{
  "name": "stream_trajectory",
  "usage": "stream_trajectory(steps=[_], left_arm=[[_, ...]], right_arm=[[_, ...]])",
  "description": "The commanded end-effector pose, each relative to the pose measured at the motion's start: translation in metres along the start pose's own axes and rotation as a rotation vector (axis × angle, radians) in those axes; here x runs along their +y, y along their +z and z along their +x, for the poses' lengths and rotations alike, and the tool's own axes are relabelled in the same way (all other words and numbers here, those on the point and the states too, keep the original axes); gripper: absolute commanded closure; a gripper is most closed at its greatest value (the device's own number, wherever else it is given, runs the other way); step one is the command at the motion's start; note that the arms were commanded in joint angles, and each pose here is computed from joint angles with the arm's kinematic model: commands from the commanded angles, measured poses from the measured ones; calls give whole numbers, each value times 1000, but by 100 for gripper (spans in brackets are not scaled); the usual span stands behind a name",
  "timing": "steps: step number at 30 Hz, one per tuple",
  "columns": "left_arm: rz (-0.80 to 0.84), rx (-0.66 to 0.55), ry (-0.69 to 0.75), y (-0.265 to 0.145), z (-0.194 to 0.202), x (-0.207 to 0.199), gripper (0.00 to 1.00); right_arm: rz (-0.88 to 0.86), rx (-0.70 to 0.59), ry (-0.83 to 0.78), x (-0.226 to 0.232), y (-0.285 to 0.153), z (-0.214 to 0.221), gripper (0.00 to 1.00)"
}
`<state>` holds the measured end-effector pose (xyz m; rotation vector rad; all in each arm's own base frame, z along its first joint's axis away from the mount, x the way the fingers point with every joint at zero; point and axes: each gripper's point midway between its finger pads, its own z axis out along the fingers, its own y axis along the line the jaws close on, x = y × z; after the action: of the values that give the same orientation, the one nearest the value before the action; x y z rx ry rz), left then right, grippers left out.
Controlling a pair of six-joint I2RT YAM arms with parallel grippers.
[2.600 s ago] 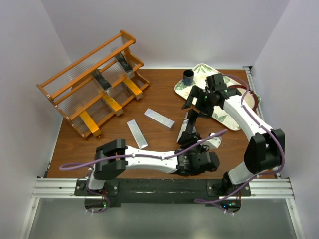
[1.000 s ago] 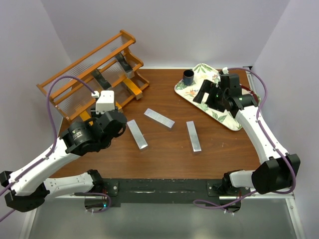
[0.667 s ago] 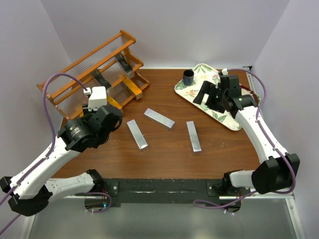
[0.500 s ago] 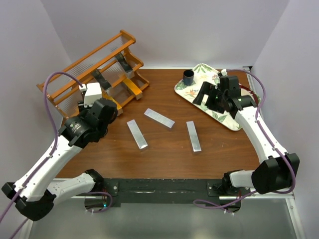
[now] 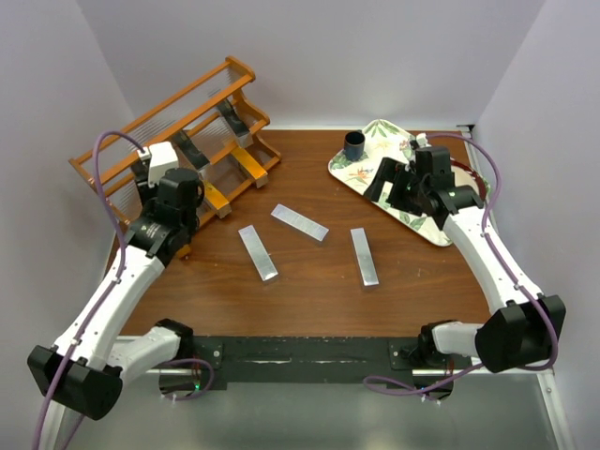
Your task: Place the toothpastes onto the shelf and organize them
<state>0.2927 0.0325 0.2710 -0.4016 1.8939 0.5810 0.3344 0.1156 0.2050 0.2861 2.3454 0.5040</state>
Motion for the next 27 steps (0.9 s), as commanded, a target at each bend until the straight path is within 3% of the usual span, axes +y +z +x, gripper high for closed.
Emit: stream_trajectory(steps=[1,17,27], left_arm=[[-72,-107,-73,23,-25,10,88],[-54,-67,-80,78,9,17,85],[-58,-33,-84,86,26,15,74]], right_arm=[[-51,-54,-38,7,-3,-9,2],[-104,-56,-82,7,10,1,2],[-103,-58,-88,6,10,2,2]])
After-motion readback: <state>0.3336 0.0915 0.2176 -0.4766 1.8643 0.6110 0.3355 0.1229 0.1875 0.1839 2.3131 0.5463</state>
